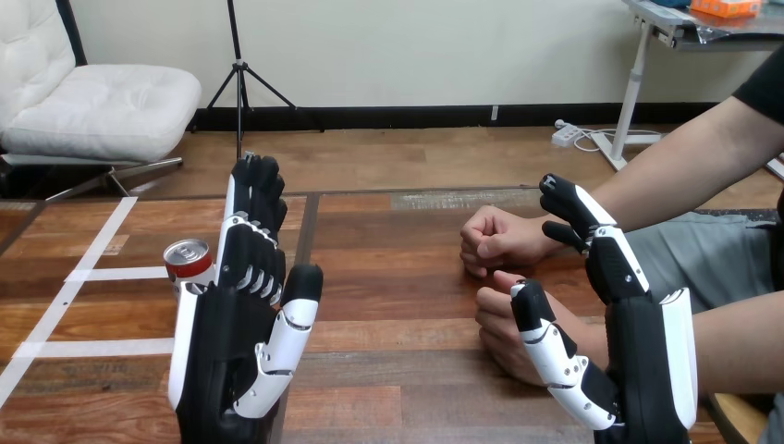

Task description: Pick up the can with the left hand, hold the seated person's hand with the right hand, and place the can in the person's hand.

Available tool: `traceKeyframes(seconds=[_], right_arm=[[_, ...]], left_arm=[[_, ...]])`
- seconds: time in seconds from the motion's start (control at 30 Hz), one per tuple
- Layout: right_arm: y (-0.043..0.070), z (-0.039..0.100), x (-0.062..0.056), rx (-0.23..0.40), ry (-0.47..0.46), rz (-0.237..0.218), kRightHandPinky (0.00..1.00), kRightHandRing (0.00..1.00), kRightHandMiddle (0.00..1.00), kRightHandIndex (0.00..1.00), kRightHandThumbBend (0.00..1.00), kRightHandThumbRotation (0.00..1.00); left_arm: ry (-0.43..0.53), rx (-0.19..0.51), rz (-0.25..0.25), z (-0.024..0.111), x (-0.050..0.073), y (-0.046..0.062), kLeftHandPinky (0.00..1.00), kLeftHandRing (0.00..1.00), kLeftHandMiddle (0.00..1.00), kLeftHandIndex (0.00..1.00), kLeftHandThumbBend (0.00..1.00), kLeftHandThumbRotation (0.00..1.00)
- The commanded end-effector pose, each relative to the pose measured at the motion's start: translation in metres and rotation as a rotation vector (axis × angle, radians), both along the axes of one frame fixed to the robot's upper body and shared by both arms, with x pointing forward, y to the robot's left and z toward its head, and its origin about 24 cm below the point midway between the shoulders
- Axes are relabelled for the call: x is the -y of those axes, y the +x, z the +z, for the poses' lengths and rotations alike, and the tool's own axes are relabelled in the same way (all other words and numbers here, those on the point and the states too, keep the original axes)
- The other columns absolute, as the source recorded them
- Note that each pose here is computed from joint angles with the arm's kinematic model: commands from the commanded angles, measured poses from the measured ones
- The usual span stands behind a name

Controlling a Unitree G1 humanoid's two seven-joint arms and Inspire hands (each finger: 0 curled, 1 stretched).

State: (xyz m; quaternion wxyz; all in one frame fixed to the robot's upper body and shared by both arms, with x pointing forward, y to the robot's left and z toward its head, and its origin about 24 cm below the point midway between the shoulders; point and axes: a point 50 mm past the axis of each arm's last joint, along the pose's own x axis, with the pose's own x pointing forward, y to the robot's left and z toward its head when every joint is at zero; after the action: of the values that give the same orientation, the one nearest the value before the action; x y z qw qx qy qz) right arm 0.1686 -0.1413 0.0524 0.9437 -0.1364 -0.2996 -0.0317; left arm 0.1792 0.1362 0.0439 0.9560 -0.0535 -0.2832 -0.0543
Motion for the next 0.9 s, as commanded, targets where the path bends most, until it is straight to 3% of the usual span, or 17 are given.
traceKeyframes(seconds=[0.0, 0.87], right_arm=[[0.010, 0.013, 0.000, 0.076, 0.013, 0.004, 0.78, 0.85, 0.87, 0.86, 0.43, 0.61], [0.010, 0.011, 0.001, 0.058, 0.010, 0.016, 0.80, 0.86, 0.88, 0.86, 0.43, 0.58]], left_arm=[[-0.024, 0.030, 0.033, 0.002, 0.001, -0.002, 1.00, 1.00, 1.00, 1.00, 0.40, 0.54], [0.095, 0.094, 0.266, 0.005, -0.022, -0.003, 1.00, 1.00, 1.00, 1.00, 0.47, 0.25]])
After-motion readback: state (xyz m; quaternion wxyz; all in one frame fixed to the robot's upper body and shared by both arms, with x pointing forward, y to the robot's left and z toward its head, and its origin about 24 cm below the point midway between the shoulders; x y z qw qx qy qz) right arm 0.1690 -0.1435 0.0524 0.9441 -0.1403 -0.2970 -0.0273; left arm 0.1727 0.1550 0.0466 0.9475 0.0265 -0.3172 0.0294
